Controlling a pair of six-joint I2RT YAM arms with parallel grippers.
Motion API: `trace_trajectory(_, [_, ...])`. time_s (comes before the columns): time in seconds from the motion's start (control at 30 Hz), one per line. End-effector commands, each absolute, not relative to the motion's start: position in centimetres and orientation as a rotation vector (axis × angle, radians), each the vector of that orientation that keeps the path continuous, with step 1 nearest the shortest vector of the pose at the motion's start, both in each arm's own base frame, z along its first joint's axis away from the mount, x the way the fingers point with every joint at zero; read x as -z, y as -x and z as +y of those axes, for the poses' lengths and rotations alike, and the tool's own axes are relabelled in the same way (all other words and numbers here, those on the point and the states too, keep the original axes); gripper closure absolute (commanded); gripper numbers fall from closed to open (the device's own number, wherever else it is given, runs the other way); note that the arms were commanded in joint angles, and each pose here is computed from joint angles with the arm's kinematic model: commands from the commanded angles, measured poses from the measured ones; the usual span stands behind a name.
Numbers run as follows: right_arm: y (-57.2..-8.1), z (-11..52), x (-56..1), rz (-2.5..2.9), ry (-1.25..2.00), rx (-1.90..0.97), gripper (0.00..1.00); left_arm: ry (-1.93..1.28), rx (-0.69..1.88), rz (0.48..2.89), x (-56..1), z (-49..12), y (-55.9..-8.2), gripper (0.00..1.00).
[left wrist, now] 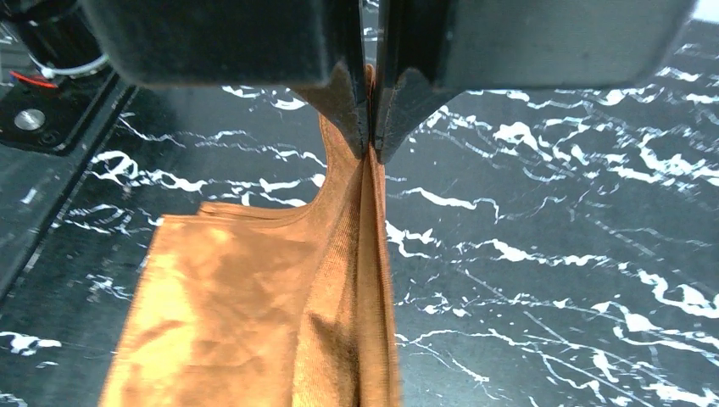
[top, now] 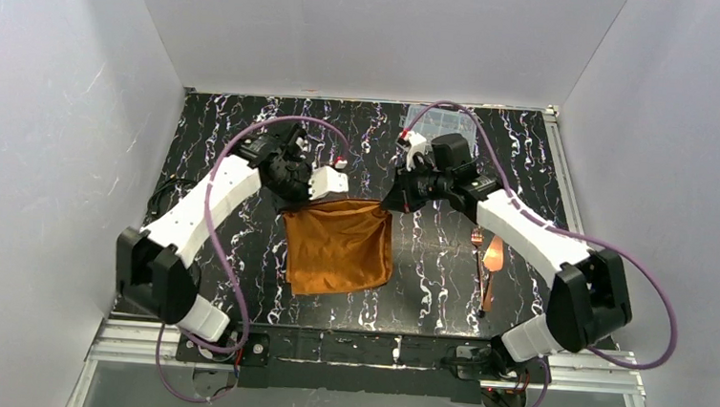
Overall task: Fold the napkin into a case and place the utensils inside
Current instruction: Turn over the square folded napkin at the center of the board.
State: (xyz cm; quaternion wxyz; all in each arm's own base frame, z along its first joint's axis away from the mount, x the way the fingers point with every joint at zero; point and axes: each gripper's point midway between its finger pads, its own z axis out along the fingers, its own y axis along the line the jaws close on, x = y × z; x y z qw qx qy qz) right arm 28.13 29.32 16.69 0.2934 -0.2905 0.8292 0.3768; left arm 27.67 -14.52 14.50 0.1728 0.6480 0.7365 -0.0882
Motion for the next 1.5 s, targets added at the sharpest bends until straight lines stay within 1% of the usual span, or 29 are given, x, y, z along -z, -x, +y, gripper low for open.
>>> trace_trajectory(0.0, [-25.2,29.5,-23.1,2.037,0.838,-1.132,0.99,-1.82,0.285,2.014,-20.1,-13.8,-23.3,1.0])
trace_trajectory(0.13, [-22.1,28.7,-25.7,1.999,0.877,-1.193,0.99,-1.829,0.311,1.954,-23.6,-13.4,-19.2,1.0])
trace_trajectory(0.23, [-19.6,27.9,-27.3,1.99,0.903,-1.234,0.99,-1.82,0.376,1.909,-26.6,-13.1,-16.0,1.0])
trace_trajectory(0.33, [-16.8,27.4,-28.8,1.969,0.932,-1.284,0.99,-1.832,0.461,1.902,-28.1,-12.5,-12.5,1.0])
trace_trajectory(0.53, [-12.3,27.1,-30.2,1.959,0.943,-1.369,0.99,-1.835,0.627,1.974,-28.5,-11.6,-7.4,1.0])
trace_trajectory(0.6, [-11.6,27.0,-30.5,1.969,0.932,-1.384,0.99,-1.833,0.658,2.008,-28.1,-11.4,-6.5,1.0])
trace_trajectory(0.67, [-11.9,26.7,-29.8,2.009,0.905,-1.348,0.99,-1.849,0.642,2.05,-26.9,-10.9,-6.5,1.0])
trace_trajectory(0.77, [-14.3,26.4,-25.8,2.152,0.827,-1.189,0.99,-1.883,0.523,2.1,-24.2,-10.2,-8.4,1.0])
trace_trajectory(0.87, [-17.3,26.6,-21.1,2.283,0.769,-1.034,0.99,-1.953,0.402,2.17,-20.4,-10.2,-11.7,1.0])
trace_trajectory(0.97, [-20.7,27.0,-17.1,2.364,0.757,-0.905,0.99,-2.01,0.25,2.237,-16.2,-10.3,-16.3,1.0])
trace_trajectory(1.1, [-25.5,26.6,-13.2,2.437,0.688,-0.786,0.99,-1.99,0.178,2.292,-12.4,-11.0,-22.9,1.0])
trace_trajectory(1.23, [-29.2,26.6,-10.7,2.455,0.62,-0.758,0.99,-1.938,0.091,2.331,-10.4,-10.4,-29.3,1.0])
trace_trajectory(1.33, [-31.4,26.9,-8.9,2.479,0.592,-0.762,0.99,-1.924,0.093,2.352,-9.1,-10.3,-31.8,1.0])
trace_trajectory(1.47, [-33.8,27.3,-6.7,2.52,0.563,-0.763,0.99,-1.923,0.084,2.361,-7.1,-10.6,-33.8,1.0])
